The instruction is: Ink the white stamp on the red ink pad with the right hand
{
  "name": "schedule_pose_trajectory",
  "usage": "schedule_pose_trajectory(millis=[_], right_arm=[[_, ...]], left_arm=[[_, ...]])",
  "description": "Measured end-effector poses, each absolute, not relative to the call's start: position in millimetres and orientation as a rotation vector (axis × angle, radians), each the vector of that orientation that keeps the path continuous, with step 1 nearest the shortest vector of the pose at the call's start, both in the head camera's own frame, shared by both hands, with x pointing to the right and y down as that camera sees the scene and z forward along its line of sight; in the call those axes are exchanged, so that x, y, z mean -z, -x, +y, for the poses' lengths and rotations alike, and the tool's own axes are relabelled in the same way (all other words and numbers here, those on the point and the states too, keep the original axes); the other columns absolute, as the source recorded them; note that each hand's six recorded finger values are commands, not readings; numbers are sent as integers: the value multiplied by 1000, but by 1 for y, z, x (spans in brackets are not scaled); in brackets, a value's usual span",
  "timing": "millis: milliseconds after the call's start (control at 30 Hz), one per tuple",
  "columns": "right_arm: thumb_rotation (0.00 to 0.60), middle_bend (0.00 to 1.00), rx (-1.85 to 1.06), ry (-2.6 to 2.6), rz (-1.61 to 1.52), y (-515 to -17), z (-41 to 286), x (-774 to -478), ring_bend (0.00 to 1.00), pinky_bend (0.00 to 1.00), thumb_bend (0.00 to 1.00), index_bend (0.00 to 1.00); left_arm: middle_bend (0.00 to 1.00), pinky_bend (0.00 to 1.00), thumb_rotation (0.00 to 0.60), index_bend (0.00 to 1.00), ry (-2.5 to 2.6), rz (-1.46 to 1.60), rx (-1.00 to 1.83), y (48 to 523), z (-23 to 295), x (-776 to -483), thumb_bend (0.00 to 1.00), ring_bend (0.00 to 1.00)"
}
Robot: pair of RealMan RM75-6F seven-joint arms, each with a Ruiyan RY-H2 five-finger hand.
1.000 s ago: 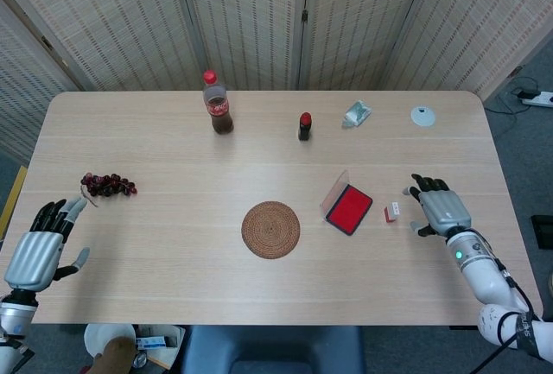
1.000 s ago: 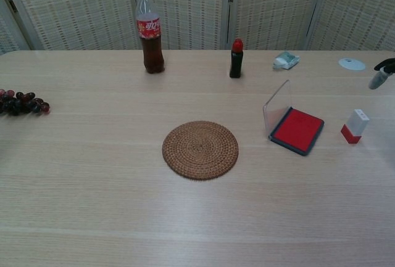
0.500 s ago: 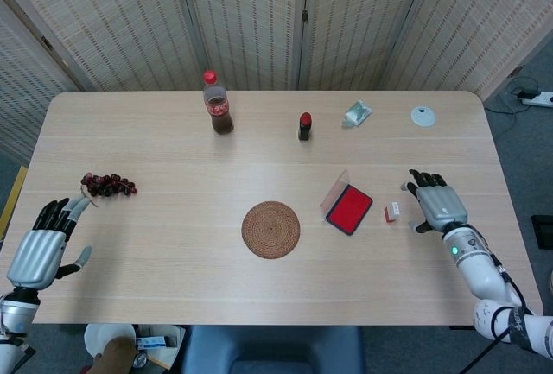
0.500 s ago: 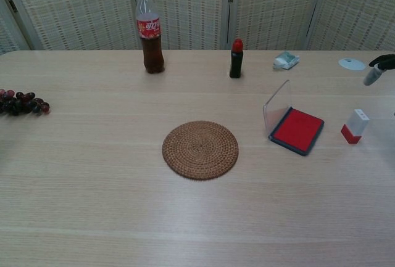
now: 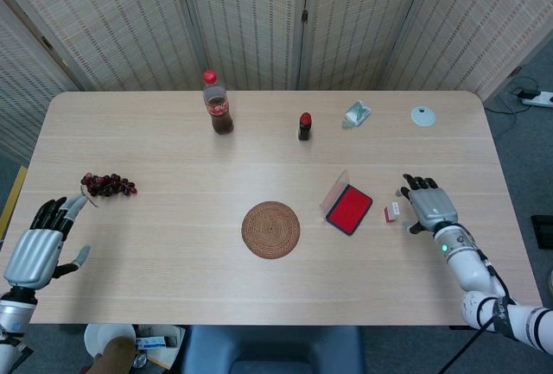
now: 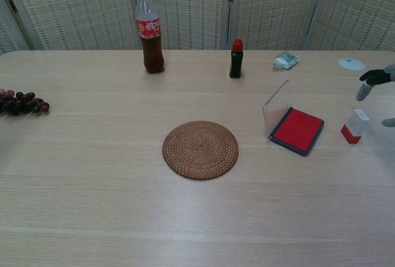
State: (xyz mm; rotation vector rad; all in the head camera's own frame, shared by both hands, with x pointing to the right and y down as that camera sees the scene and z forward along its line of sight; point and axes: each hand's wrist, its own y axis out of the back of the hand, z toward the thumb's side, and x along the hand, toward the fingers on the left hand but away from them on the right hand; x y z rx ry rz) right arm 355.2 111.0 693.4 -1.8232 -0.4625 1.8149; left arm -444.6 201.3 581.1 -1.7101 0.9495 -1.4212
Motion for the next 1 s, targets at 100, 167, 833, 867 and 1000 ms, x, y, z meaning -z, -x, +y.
schedule_pose_trajectory(millis=[100,167,833,867,1000], right_arm=[[600,0,-1817,1832,-459,-353,111,-698,0,0,309,238],[600,0,-1818,1833,-456,-353,110,-700,0,0,313,240],[600,0,-1805,1842,-455,-348,110,-712,0,0,365,295],[600,0,-1804,1842,-455,-348,110,-712,0,0,368,297],[600,0,-1801,1838,-457,-348,110,-712,0,0,368,298]], left_arm=[[0,0,600,0,1712,951,1417,445,201,-580,364,0],[0,0,600,0,1712,953,1416,445,201,-580,364,0],[0,0,600,0,1722,958,1411,445,200,-580,364,0],[0,0,600,0,1723,958,1410,445,200,-580,364,0],[0,0,600,0,1726,957,1409,445,200,-580,364,0]])
